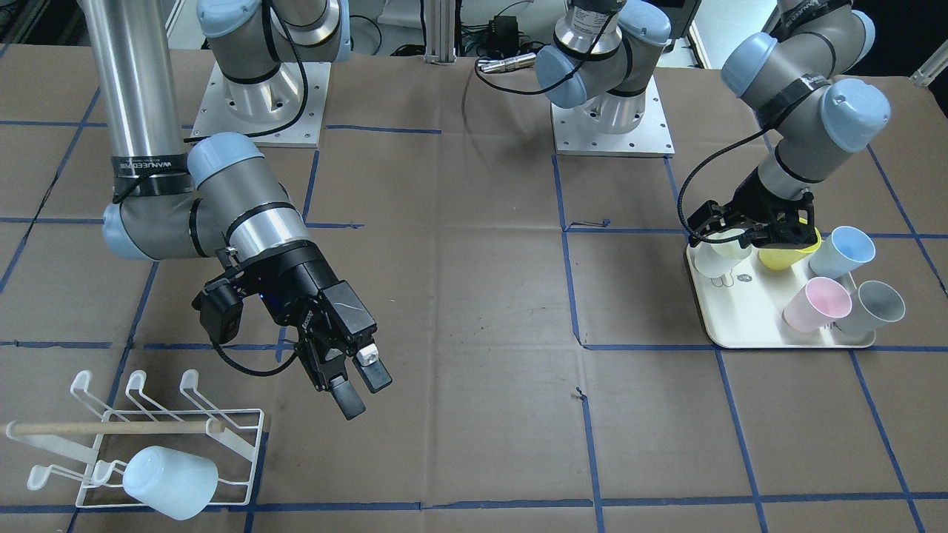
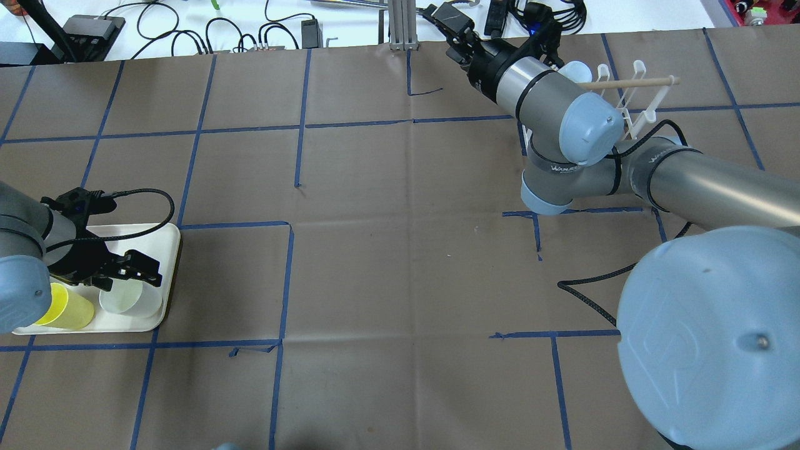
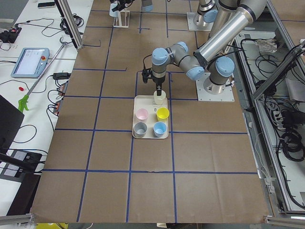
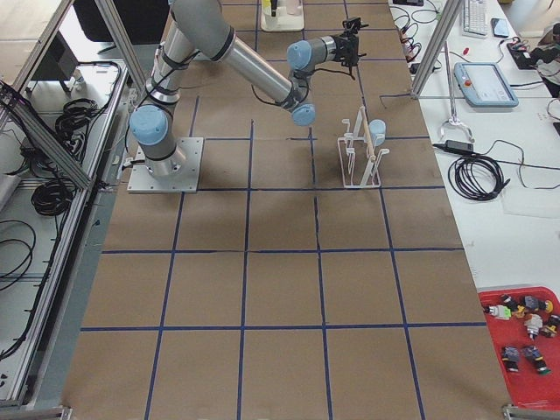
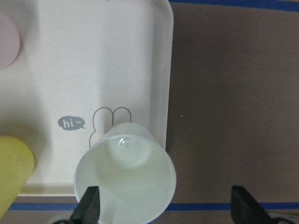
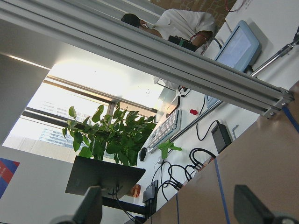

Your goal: Transfer IKEA cup to right arm and place on rack

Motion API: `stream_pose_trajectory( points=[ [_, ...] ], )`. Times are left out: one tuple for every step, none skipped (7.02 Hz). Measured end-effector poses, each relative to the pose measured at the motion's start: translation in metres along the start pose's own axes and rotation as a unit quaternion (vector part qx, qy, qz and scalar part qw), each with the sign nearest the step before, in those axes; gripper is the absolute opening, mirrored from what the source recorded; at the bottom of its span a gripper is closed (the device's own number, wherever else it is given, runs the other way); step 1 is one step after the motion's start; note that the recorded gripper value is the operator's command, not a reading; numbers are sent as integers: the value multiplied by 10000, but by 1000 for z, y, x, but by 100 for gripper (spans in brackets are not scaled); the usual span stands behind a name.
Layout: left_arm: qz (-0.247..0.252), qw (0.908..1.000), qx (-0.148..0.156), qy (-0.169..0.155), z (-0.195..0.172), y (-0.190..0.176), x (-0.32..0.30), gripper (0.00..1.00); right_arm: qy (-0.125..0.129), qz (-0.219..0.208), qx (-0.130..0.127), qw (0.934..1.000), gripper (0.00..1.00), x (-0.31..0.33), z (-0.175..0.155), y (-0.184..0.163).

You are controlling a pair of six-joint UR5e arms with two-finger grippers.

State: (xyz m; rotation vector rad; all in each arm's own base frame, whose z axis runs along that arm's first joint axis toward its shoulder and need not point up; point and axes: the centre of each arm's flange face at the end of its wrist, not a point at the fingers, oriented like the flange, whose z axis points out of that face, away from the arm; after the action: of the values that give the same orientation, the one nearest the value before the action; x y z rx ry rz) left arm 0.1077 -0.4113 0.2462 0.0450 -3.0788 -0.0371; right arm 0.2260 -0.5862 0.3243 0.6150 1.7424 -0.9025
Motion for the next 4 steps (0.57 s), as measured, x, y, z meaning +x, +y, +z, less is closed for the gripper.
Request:
stream_pose_trajectory(
  points=[
    [18,10000,-21,0,9,-1,1,99,18,371,-36,9993,100,1,-1,4],
    [30,10000,-91,19,17,0,2,99,38,542,-61,9985,100,4,-1,5],
    [36,9999,-148,26,22,3,3,97,58,609,-79,9981,100,8,1,6],
    [42,9998,-170,18,23,5,4,64,65,630,-86,9980,100,9,1,7]
  ],
)
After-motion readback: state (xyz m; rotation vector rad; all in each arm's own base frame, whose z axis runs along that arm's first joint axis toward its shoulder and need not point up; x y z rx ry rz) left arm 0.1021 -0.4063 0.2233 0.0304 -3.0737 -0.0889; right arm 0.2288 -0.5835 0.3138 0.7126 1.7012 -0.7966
